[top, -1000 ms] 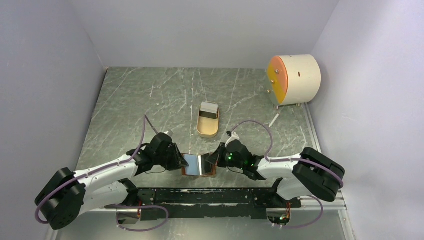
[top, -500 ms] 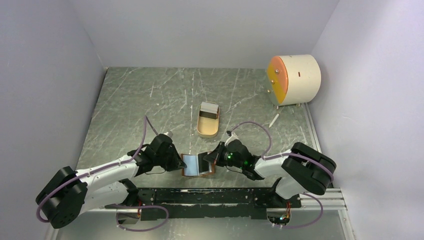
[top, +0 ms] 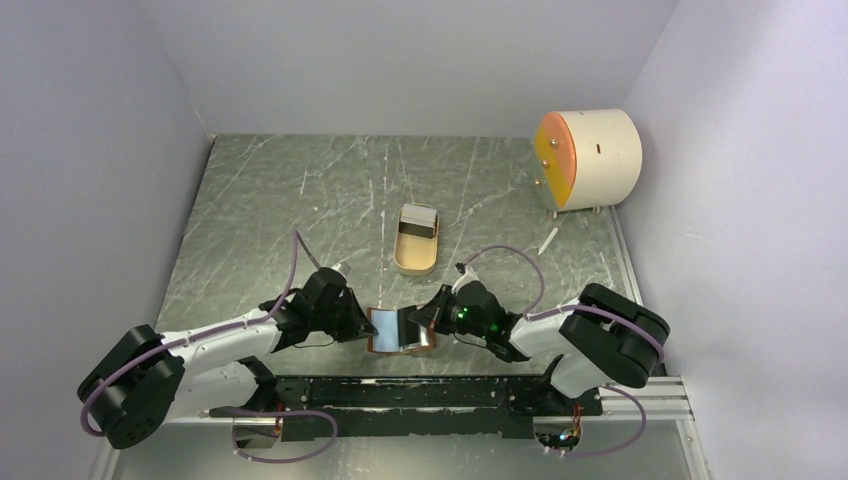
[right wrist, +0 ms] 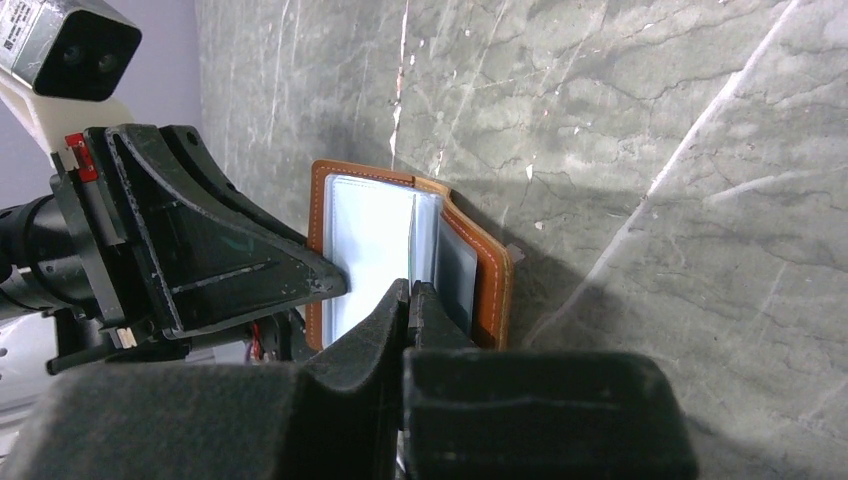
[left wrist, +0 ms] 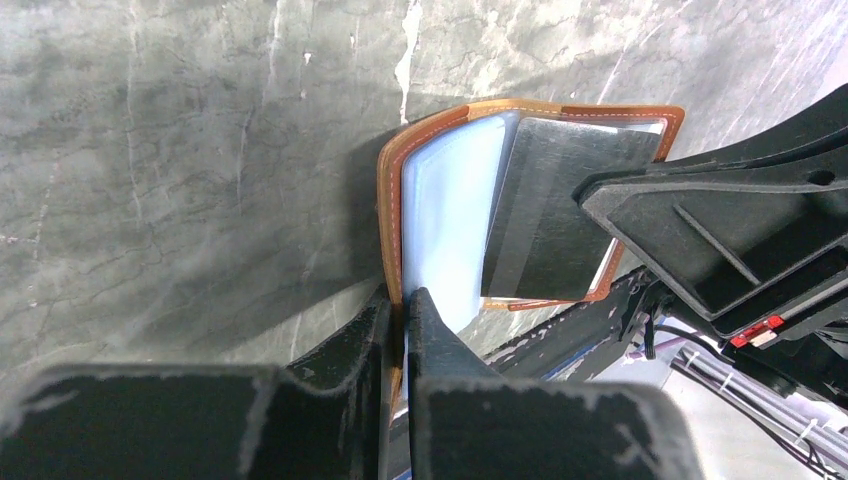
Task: Put the credit cards into the card holder
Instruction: Insert the credit card into the card holder.
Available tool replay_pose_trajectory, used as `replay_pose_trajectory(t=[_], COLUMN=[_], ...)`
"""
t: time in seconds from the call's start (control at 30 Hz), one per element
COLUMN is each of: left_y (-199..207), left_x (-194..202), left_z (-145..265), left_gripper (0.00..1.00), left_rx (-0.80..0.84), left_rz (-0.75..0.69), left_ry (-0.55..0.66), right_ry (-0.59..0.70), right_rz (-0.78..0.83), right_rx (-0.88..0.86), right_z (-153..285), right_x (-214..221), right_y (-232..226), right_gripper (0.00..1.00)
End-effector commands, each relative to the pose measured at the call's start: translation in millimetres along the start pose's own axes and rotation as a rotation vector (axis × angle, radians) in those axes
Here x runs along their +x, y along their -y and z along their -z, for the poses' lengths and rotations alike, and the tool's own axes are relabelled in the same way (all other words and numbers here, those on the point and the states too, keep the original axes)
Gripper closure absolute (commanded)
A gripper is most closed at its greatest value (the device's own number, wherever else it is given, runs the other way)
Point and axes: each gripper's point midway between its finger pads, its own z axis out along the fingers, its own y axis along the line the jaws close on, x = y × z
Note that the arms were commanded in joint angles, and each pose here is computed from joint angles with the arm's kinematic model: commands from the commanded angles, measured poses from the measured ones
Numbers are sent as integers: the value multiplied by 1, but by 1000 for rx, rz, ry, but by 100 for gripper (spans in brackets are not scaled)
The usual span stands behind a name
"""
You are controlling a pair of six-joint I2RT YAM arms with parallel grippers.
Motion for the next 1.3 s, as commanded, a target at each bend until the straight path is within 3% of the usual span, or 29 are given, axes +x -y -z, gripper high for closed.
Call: replay_pose_trajectory(t=[0.0, 0.63, 1.1, 1.27], left_y=[0, -9, -6, -7], left_x=[5, 6, 6, 7], left_z=[-1, -7, -9, -8], left_gripper=[91, 91, 91, 91], left_rx=[15, -35, -19, -19], left_rz=[-22, -15, -6, -5], left_ry=[-20, -31, -32, -31], right_ry=[11, 13, -25, -45], right_rz=[-23, -87, -113, -108], right_rx=[-11, 47, -23, 3], right_z=[0, 5, -4, -7], right_x=[-2, 4, 9, 12], right_y=[0, 17, 3, 6], right_gripper=[100, 100, 100, 88])
